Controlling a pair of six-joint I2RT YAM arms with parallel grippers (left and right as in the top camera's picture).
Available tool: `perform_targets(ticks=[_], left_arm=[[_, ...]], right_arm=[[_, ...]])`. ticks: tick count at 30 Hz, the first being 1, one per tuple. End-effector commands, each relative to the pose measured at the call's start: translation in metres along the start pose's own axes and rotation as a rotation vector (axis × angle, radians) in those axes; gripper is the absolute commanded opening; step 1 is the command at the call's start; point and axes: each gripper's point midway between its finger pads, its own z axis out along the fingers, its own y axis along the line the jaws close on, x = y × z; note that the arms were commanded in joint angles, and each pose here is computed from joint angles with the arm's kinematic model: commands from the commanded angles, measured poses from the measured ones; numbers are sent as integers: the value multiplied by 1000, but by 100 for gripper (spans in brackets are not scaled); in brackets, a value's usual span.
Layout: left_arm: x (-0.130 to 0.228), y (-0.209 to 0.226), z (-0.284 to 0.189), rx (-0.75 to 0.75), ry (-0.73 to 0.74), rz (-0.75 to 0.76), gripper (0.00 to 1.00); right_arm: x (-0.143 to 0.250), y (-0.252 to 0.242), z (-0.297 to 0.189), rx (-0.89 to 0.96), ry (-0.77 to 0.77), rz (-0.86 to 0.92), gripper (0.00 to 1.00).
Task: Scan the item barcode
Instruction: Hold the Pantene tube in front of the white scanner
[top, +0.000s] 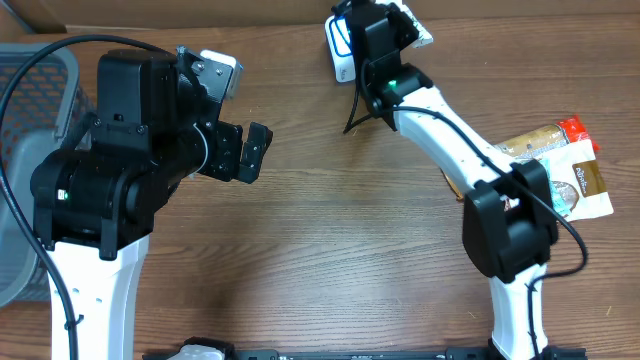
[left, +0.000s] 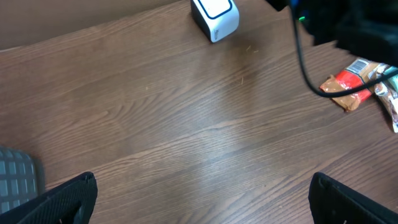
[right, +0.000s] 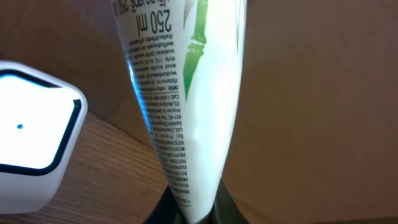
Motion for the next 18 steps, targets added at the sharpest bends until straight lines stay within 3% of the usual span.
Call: perform_targets(ticks=[1,7,18], left_arm=[[0,1,1,-3,4,-14,100],[0,1,1,-3,4,-14,100],[0,1,1,-3,4,-14,100]], right_arm=[[2,6,11,52,12,-135,4],[17,38,32,56,18,-241,4],[25,49,41,73,23,-232,4]])
